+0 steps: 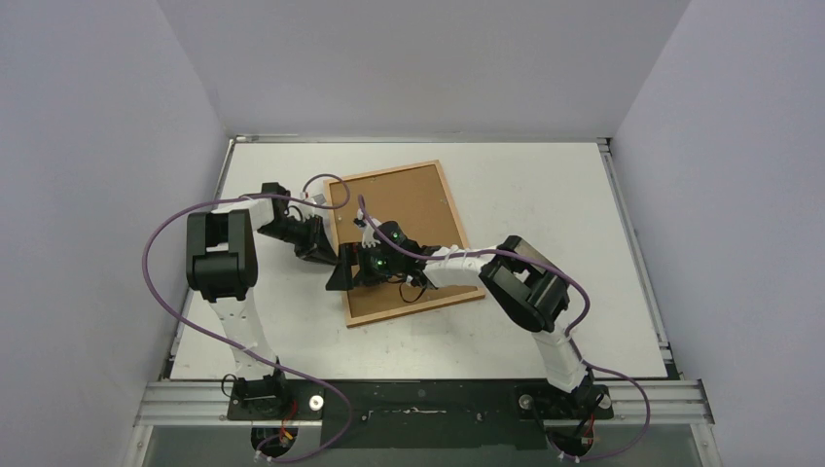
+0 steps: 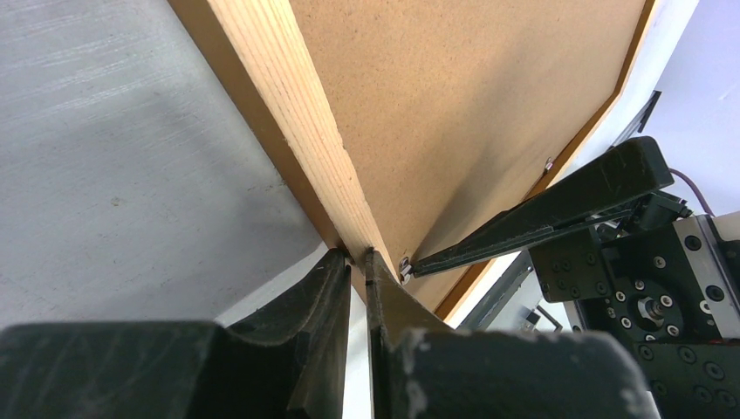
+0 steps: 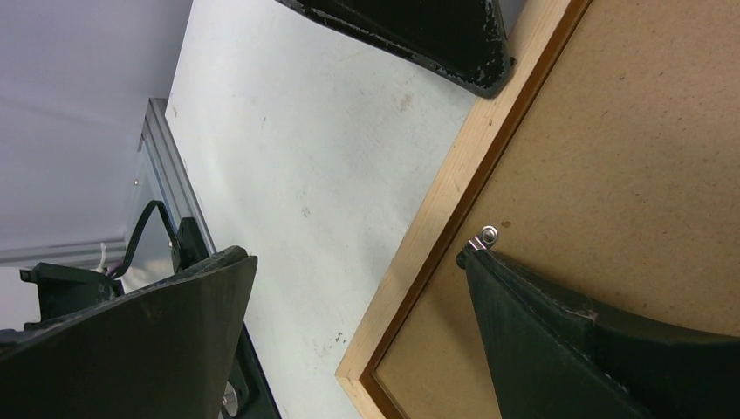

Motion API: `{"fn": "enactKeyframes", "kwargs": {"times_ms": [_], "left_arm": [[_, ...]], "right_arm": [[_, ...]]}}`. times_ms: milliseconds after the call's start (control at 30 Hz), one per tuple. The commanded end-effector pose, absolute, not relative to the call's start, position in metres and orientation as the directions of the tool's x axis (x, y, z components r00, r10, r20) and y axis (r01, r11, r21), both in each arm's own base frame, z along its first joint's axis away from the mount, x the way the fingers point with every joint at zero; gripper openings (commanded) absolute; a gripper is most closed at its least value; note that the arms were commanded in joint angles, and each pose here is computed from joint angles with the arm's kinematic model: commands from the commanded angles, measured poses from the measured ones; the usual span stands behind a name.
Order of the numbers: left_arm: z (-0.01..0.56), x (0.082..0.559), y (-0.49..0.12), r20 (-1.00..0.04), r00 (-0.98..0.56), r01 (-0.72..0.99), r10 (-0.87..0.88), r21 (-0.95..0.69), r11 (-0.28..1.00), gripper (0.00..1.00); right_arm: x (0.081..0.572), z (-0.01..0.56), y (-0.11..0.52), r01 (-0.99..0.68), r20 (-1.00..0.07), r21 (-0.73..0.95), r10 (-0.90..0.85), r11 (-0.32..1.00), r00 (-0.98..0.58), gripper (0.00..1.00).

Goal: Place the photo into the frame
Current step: Install the photo frame at the center of the board.

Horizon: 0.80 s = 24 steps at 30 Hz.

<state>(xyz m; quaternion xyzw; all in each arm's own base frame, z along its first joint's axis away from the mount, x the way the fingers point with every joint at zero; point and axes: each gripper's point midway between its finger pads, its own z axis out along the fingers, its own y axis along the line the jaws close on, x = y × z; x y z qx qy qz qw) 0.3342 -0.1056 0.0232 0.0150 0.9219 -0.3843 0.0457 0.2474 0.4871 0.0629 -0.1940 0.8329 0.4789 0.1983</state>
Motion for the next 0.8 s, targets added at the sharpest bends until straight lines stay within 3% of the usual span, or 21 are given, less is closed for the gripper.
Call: {"fn": "enactKeyframes", "kwargs": {"times_ms": [0, 767], "left_arm": [[0.009, 0.334, -0.101, -0.14, -0.989, 0.123, 0.04, -0.653, 0.748, 0.09], [0.001, 0.331, -0.104, -0.121, -0.991, 0.124, 0.059, -0.653, 0.747, 0.08]], "right_arm": [[0.246, 0.053, 0.497, -0.505, -0.512, 0.72, -0.127, 0.476, -0.85, 0.98], [0.247, 0.05, 0.49, -0.357, -0.535, 0.698, 0.121, 0.621, -0.836, 0.97]]}}
